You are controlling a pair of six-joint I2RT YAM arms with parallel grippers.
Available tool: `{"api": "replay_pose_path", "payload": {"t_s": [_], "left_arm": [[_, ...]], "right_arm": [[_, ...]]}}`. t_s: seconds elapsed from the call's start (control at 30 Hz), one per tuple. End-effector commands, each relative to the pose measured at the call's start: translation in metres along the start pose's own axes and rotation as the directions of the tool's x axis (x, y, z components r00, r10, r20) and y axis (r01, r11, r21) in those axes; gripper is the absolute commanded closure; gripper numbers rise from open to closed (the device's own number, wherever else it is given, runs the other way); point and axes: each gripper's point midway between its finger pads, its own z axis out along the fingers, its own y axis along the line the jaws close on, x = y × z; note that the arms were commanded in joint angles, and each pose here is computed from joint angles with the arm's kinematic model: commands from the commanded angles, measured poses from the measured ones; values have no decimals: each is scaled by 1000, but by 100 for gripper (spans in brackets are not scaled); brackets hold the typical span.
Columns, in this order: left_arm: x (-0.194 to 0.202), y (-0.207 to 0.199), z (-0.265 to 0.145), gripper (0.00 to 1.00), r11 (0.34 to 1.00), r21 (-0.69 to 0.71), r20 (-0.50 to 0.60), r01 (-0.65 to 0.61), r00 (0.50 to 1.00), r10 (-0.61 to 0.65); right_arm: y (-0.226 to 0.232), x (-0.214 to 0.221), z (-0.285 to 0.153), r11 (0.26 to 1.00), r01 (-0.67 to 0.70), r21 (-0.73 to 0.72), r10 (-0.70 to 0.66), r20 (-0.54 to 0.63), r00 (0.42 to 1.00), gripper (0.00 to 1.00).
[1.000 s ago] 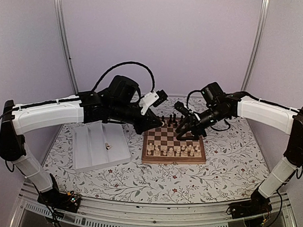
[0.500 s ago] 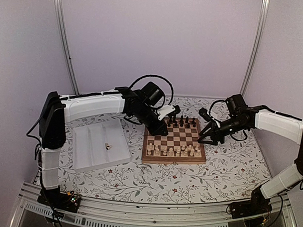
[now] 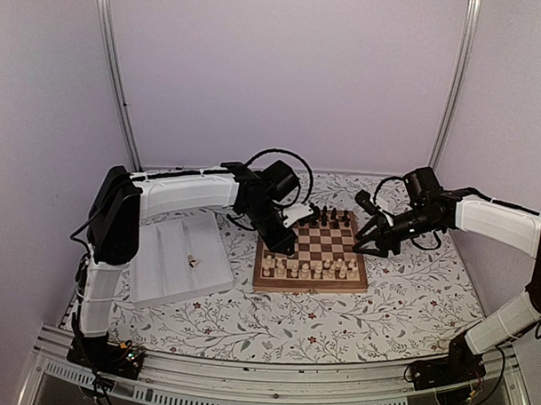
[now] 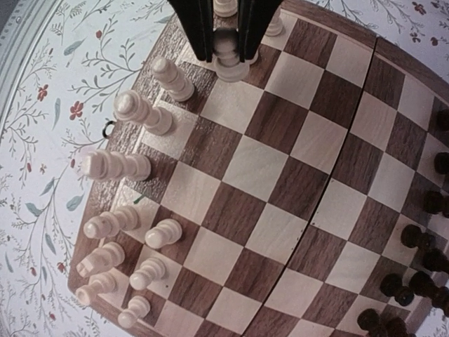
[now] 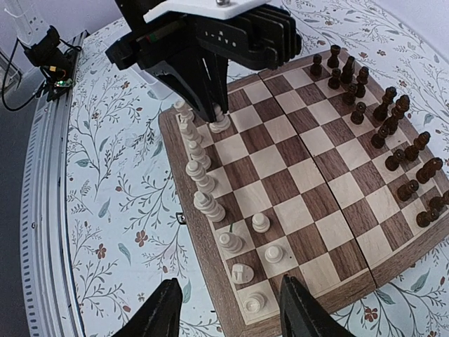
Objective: Set up the chess pieces on the board
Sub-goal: Place the chess piece on the chessboard.
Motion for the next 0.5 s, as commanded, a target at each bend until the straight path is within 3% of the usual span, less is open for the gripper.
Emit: {"api": "replay_pose_path", "payload": {"t_s": [0.0,0.47], "left_arm": [[2,8,6,92,1000,-3,-15,5,1000,-5],[7,2,24,90,999,37,-44,3,999,-1]], "right_arm": [[-1,0,1,1000,5,0,-5,9,1000,50],[0,1,2,1000,5,-8,-5,10,1000,49]]}}
